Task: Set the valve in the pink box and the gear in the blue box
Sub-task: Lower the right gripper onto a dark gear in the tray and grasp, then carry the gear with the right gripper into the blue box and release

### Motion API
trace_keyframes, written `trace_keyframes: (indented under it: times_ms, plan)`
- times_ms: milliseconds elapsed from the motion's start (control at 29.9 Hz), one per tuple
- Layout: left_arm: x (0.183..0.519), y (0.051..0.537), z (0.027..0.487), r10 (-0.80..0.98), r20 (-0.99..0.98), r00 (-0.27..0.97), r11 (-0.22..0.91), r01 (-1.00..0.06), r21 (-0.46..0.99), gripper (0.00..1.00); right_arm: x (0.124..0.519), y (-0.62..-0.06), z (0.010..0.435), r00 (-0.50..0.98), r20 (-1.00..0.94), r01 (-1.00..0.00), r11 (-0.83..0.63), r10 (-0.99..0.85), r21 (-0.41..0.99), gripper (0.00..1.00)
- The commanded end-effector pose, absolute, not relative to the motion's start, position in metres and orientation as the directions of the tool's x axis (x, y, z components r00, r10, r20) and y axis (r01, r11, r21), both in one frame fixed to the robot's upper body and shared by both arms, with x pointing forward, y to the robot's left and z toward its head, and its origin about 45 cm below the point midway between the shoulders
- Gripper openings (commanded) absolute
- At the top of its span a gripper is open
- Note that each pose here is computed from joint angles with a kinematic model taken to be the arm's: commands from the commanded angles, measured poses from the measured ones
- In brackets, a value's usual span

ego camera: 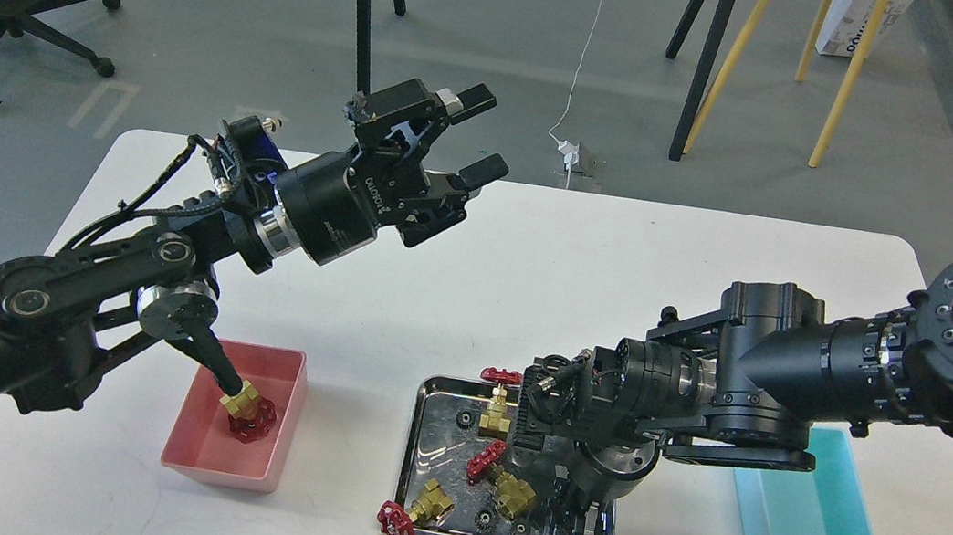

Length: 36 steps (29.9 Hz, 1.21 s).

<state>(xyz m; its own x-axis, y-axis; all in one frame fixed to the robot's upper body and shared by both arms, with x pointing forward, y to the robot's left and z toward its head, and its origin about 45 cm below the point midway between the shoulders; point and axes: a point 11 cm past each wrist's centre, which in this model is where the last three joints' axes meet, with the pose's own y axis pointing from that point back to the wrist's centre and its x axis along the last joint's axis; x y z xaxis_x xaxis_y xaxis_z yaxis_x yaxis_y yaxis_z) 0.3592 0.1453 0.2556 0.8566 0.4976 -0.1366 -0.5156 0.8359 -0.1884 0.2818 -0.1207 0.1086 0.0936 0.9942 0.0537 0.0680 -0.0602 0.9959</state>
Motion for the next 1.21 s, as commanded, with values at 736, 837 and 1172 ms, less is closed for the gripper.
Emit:
trace_keyframes:
  times_ms: [736, 837, 1172]
  plan:
    - [0.359, 0.143, 0.256, 0.495, -0.139, 0.858, 0.837, -0.513, -0.191, 0.77, 0.305, -0.104, 0.138, 0.070, 0.094, -0.002, -0.094, 0.993, 0.996, 0.16]
    - [0.359, 0.144, 0.255, 0.495, -0.140, 0.857, 0.836, -0.514, -0.190, 0.77, 0.313, -0.093, 0.152, 0.061, 0.125, -0.031, -0.123, 0.990, 0.992, 0.16]
    - [0.357, 0.140, 0.254, 0.489, -0.148, 0.860, 0.838, -0.510, -0.194, 0.77, 0.374, -0.188, 0.223, 0.309, 0.221, -0.208, -0.160, 0.925, 0.965, 0.16]
